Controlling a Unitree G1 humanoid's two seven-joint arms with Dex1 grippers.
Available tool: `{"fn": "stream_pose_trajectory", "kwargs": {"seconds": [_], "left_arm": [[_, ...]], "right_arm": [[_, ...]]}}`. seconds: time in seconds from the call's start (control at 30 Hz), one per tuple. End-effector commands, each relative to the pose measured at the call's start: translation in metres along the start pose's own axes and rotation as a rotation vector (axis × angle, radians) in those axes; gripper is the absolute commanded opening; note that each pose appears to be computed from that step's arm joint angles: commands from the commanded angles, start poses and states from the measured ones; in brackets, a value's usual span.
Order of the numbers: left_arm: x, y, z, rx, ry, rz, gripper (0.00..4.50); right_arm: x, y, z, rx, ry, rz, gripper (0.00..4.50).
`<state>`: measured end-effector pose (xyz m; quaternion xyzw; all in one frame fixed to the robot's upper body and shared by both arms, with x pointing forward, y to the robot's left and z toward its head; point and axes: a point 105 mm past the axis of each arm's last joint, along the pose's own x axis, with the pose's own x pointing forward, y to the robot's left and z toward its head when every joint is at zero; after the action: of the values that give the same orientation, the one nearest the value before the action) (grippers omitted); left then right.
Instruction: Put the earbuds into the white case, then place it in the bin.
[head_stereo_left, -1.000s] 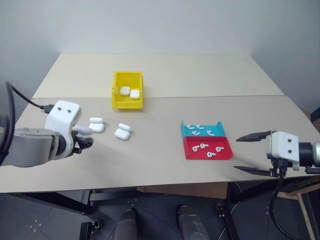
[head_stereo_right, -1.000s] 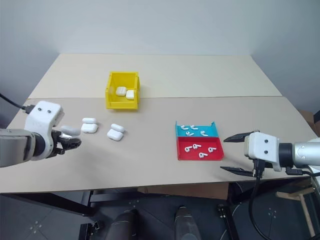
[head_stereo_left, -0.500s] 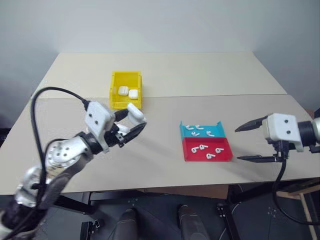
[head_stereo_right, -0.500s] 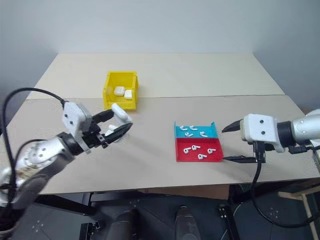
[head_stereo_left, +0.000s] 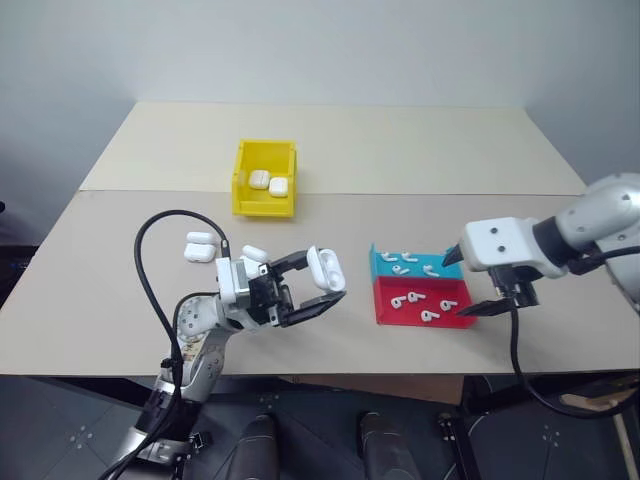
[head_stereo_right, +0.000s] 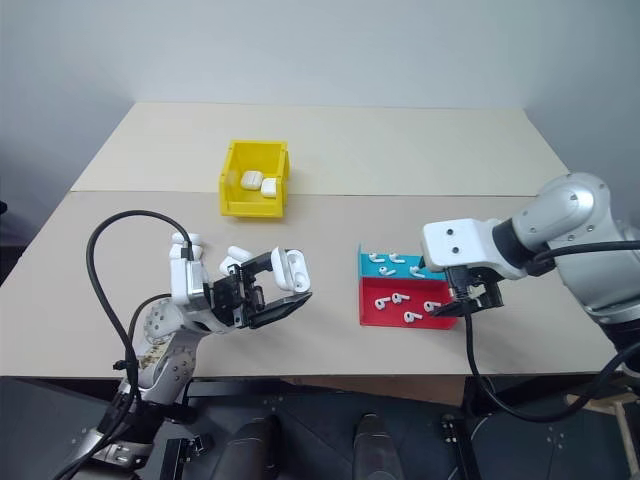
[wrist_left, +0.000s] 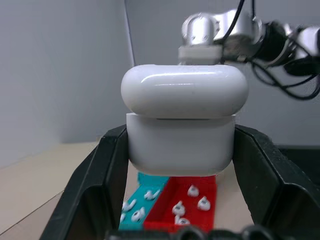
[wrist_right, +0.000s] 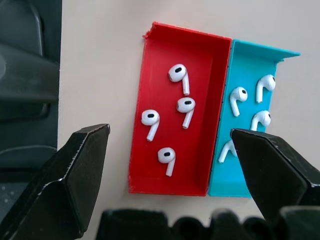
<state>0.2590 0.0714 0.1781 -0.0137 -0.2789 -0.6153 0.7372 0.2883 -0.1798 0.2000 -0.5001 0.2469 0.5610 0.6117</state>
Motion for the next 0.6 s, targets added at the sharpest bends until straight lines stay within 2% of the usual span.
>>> {"fn": "stream_pose_trajectory", "kwargs": {"seconds": [0.03, 0.13, 0.2, 0.37, 0.47, 0.6], "left_arm": [[-0.005, -0.002, 0.003, 0.029, -0.001, -0.031, 2.79], [-0.005, -0.003, 0.004, 0.028, -0.011, -0.022, 2.79], [-0.006, -0.003, 0.006, 0.040, -0.011, -0.022, 2.79], [-0.005, -0.002, 0.011, 0.069, -0.011, -0.022, 2.79], [-0.005, 0.000, 0.010, 0.055, 0.017, -0.004, 2.79], [-0.007, 0.001, 0.006, 0.059, 0.036, 0.002, 2.79]], "right_arm": [[0.003, -0.003, -0.007, 0.008, 0.073, 0.016, 4.50], [0.012, -0.002, -0.018, -0.005, 0.132, 0.022, 3.95], [0.017, -0.005, -0.024, 0.012, 0.159, 0.002, 3.32], [0.024, -0.005, -0.036, -0.062, 0.214, -0.022, 3.32], [0.030, -0.005, -0.041, -0.089, 0.229, -0.025, 2.73], [0.034, -0.004, -0.041, -0.109, 0.218, -0.018, 2.73]]}}
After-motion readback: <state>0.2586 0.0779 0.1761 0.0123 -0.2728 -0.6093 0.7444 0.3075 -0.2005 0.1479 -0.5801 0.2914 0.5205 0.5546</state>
